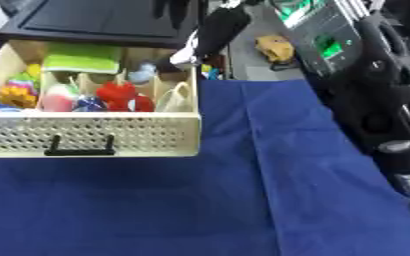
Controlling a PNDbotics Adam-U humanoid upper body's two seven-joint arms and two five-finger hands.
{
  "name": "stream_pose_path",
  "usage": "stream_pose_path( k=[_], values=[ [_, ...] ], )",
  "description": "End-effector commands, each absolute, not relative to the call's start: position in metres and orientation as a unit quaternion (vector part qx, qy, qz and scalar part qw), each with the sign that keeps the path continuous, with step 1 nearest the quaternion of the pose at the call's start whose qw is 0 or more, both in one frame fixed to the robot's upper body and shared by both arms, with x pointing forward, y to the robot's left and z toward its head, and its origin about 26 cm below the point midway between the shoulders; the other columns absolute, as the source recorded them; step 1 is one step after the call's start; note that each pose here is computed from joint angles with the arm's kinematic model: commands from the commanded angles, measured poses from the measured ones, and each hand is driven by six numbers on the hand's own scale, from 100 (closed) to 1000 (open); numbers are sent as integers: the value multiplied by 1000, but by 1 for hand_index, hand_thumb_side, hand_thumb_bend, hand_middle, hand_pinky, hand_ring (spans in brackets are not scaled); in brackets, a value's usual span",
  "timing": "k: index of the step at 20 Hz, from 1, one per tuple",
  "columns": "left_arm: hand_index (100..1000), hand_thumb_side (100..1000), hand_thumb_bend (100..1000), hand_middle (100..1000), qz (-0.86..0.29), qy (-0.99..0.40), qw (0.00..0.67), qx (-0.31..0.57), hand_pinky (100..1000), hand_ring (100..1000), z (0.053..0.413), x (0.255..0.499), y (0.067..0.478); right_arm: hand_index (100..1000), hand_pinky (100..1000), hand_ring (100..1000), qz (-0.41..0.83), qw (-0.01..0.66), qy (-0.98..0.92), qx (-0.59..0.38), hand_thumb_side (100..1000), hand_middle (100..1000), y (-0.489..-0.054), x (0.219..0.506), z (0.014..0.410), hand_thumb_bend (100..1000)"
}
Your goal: Pick up objects from table and place into drawer.
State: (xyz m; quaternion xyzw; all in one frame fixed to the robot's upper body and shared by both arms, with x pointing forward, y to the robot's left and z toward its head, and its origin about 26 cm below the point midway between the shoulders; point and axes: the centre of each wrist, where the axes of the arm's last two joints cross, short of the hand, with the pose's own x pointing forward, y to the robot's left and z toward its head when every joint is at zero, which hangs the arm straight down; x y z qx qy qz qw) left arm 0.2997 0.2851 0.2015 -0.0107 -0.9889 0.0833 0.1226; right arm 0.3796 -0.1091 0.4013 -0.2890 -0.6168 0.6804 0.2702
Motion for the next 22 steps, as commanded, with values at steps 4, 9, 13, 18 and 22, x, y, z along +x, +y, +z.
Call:
stream_pose_path(
  k=[4,9,13,18,22],
  values=[
    [815,1000,534,676,53,-991,120,8,425,651,205,296,292,805,586,716,624,258,-668,-312,572,572,-128,363,423,506],
    [811,1000,528,649,-67,-984,119,119,379,630,218,288,323,775,535,654,510,242,-766,-309,667,542,-148,341,435,396],
    [821,1000,481,630,-193,-945,111,238,351,617,236,284,339,760,515,635,410,225,-832,-299,703,531,-163,323,437,334],
    [826,1000,464,631,-301,-892,110,320,348,613,244,282,343,754,512,632,341,216,-869,-286,700,528,-174,305,434,313],
    [843,1000,409,671,-404,-828,128,367,337,594,244,278,349,753,521,645,297,193,-889,-291,717,534,-182,290,433,287]
  ],
)
